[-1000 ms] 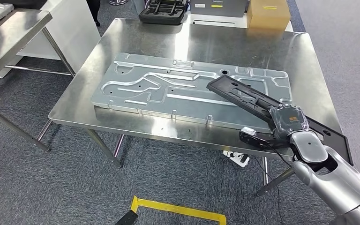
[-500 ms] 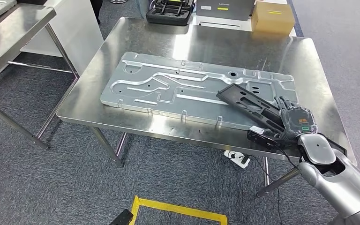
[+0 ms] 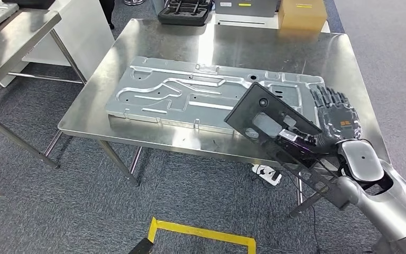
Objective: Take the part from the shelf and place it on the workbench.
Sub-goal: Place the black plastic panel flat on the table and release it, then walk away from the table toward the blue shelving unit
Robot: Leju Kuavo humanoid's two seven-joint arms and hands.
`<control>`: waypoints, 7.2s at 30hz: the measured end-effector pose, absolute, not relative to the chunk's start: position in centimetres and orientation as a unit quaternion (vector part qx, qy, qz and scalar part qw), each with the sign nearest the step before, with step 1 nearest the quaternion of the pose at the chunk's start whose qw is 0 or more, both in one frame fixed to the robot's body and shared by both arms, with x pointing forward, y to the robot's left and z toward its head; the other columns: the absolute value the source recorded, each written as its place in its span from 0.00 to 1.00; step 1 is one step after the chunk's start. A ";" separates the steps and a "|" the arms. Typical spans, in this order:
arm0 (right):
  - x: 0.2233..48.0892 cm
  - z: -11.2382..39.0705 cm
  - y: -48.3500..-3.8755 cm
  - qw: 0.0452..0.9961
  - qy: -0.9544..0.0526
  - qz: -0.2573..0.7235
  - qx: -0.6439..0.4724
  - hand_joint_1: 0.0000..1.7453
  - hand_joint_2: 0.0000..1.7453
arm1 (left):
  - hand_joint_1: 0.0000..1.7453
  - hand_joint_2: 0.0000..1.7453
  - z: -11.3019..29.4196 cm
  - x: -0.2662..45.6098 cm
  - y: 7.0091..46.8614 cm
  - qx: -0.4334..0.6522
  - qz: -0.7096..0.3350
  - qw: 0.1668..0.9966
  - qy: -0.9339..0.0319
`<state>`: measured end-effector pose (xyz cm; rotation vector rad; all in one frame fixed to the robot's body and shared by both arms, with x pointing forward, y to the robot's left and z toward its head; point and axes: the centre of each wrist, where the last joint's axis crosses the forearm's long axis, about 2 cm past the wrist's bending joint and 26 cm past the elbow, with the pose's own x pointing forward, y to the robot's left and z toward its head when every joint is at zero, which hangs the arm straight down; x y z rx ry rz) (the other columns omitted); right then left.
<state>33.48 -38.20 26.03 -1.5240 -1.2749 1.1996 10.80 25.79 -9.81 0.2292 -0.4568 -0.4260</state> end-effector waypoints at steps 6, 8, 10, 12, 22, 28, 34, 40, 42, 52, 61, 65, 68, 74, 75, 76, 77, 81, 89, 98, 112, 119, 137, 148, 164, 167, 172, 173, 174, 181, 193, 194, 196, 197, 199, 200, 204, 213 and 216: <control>33.0 28.8 -36.2 0.349 -0.544 0.461 -0.607 0.00 0.00 | 0.00 0.00 -9.7 11.1 25.9 0.113 -0.207 0.945 -0.226; 32.7 29.3 -35.6 0.340 -0.557 0.456 -0.605 0.00 0.00 | 0.00 0.00 -9.8 11.0 25.8 0.110 -0.206 0.946 -0.225; 32.5 29.8 -35.1 0.332 -0.569 0.451 -0.602 0.00 0.00 | 0.00 0.00 -9.8 11.0 25.6 0.109 -0.204 0.946 -0.225; 32.2 30.2 -34.6 0.323 -0.580 0.447 -0.599 0.00 0.00 | 0.00 0.00 -9.8 11.0 25.6 0.108 -0.203 0.947 -0.225; 29.8 32.2 -31.1 0.273 -0.691 0.378 -0.552 0.00 0.00 | 0.00 0.00 -9.7 11.0 25.3 0.103 -0.199 0.947 -0.230; 27.1 31.6 -28.7 0.247 -0.778 0.313 -0.485 0.00 0.00 | 0.00 0.00 -9.8 10.8 25.1 0.102 -0.192 0.948 -0.233; 24.9 30.6 -26.9 0.238 -0.829 0.266 -0.431 0.00 0.00 | 0.00 0.00 -9.8 10.8 25.0 0.101 -0.180 0.950 -0.234; 23.2 29.2 -25.5 0.234 -0.869 0.216 -0.379 0.00 0.00 | 0.00 0.00 -9.9 10.2 25.1 0.101 -0.174 0.953 -0.227; 22.7 28.5 -25.0 0.235 -0.878 0.203 -0.364 0.00 0.00 | 0.00 0.00 -9.9 10.0 25.1 0.102 -0.176 0.953 -0.224; 20.9 25.2 -23.3 0.294 -0.897 0.127 -0.304 0.00 0.00 | 0.00 0.00 -10.1 9.4 25.2 0.106 -0.176 0.956 -0.209; 20.5 15.0 -22.8 0.470 -0.835 0.142 -0.247 0.00 0.00 | 0.00 0.00 -10.2 8.8 25.2 0.121 -0.143 0.961 -0.202; 20.6 5.9 -24.4 0.606 -0.760 0.115 -0.204 0.00 0.00 | 0.00 0.00 -10.2 8.7 25.0 0.131 -0.105 0.966 -0.197; 19.6 0.1 -25.9 0.699 -0.686 0.097 -0.175 0.00 0.00 | 0.00 0.00 -10.2 8.4 24.6 0.134 -0.078 0.969 -0.190; 15.0 -6.2 -27.4 0.808 -0.550 0.104 -0.185 0.00 0.00 | 0.00 0.00 -10.3 7.7 24.0 0.131 -0.058 0.973 -0.180; 14.5 -6.7 -27.4 0.817 -0.535 0.105 -0.189 0.00 0.00 | 0.00 0.00 -10.2 7.7 23.9 0.130 -0.056 0.973 -0.180; 14.0 -7.1 -27.4 0.825 -0.521 0.106 -0.191 0.00 0.00 | 0.00 0.00 -10.2 7.7 23.8 0.130 -0.055 0.974 -0.180; 13.6 -7.5 -27.4 0.832 -0.509 0.107 -0.193 0.00 0.00 | 0.00 0.00 -10.2 7.7 23.8 0.130 -0.053 0.974 -0.179; 12.6 -8.4 -27.3 0.852 -0.474 0.108 -0.196 0.00 0.00 | 0.00 0.00 -10.2 7.7 23.6 0.128 -0.051 0.974 -0.180; 10.7 -9.6 -27.1 0.945 -0.290 0.000 -0.152 0.00 0.00 | 0.00 0.00 -10.2 7.7 23.3 0.103 -0.076 0.973 -0.194; 9.0 -10.2 -26.8 0.985 -0.160 -0.015 -0.057 0.00 0.00 | 0.00 0.00 -9.8 8.7 22.2 0.092 -0.074 0.972 -0.202; 8.0 -10.5 -26.5 0.986 -0.122 0.090 -0.064 0.00 0.00 | 0.00 0.00 -9.8 8.4 21.5 0.065 -0.098 0.973 -0.197; 7.9 -10.5 -26.5 0.987 -0.117 0.075 -0.077 0.00 0.00 | 0.00 0.00 -9.8 8.6 21.9 0.048 -0.144 0.967 -0.203; 8.1 -10.4 -25.4 0.992 -0.091 0.056 -0.065 0.00 0.00 | 0.00 0.00 -9.9 8.5 22.5 0.047 -0.190 0.958 -0.209; 7.6 -10.5 -25.0 0.993 -0.081 0.057 -0.066 0.00 0.00 | 0.00 0.00 -10.0 8.4 22.8 0.047 -0.215 0.953 -0.210; 8.2 -10.2 -23.3 0.968 -0.096 0.233 -0.014 0.00 0.00 | 0.00 0.00 -8.8 11.1 19.3 0.082 -0.146 0.966 -0.195; 8.1 -10.2 -23.2 0.964 -0.091 0.251 -0.014 0.00 0.00 | 0.00 0.00 -7.6 14.2 17.8 0.084 -0.139 0.967 -0.199; 7.9 -10.2 -22.9 0.954 -0.084 0.287 -0.007 0.00 0.00 | 0.00 0.00 -6.6 16.3 16.9 0.083 -0.149 0.964 -0.204; 7.9 -10.2 -22.8 0.952 -0.085 0.293 -0.006 0.00 0.00 | 0.00 0.00 -6.5 16.5 16.7 0.081 -0.152 0.963 -0.206; 7.9 -10.2 -22.7 0.950 -0.085 0.301 -0.004 0.00 0.00 | 0.00 0.00 -6.4 16.8 16.6 0.079 -0.155 0.963 -0.208; 7.8 -10.1 -21.9 0.937 -0.087 0.337 0.011 0.00 0.00 | 0.00 0.00 -5.7 18.5 16.7 0.071 -0.170 0.959 -0.214; 7.8 -10.1 -21.6 0.912 -0.089 0.399 0.026 0.00 0.00 | 0.00 0.00 -6.9 19.3 24.5 0.124 -0.184 0.950 -0.222; 7.9 -10.1 -21.6 0.909 -0.092 0.405 0.026 0.00 0.00 | 0.00 0.00 -7.0 19.2 24.6 0.125 -0.184 0.950 -0.220; 7.9 -10.0 -21.5 0.905 -0.094 0.413 0.025 0.00 0.00 | 0.00 0.00 -6.9 19.2 24.7 0.125 -0.184 0.950 -0.219; 7.9 -10.0 -21.5 0.904 -0.095 0.417 0.025 0.00 0.00 | 0.00 0.00 -6.9 19.3 24.7 0.125 -0.184 0.950 -0.220; 7.9 -10.1 -21.6 0.901 -0.095 0.422 0.023 0.00 0.00 | 0.00 0.00 -6.9 19.2 24.8 0.125 -0.184 0.950 -0.219; 7.9 -10.1 -21.6 0.900 -0.095 0.425 0.022 0.00 0.00 | 0.00 0.00 -7.0 19.1 24.8 0.125 -0.185 0.950 -0.218; 7.8 -10.1 -21.7 0.895 -0.094 0.435 0.022 0.00 0.00 | 0.00 0.00 -7.0 19.1 25.0 0.127 -0.184 0.950 -0.217; 7.7 -10.1 -21.6 0.905 -0.102 0.413 0.020 0.00 0.00 | 0.00 0.00 -6.4 20.5 25.0 0.132 -0.204 0.946 -0.215; 7.6 -10.1 -21.7 0.912 -0.099 0.398 0.018 0.00 0.00 | 0.00 0.00 -6.1 21.1 24.5 0.156 -0.195 0.938 -0.240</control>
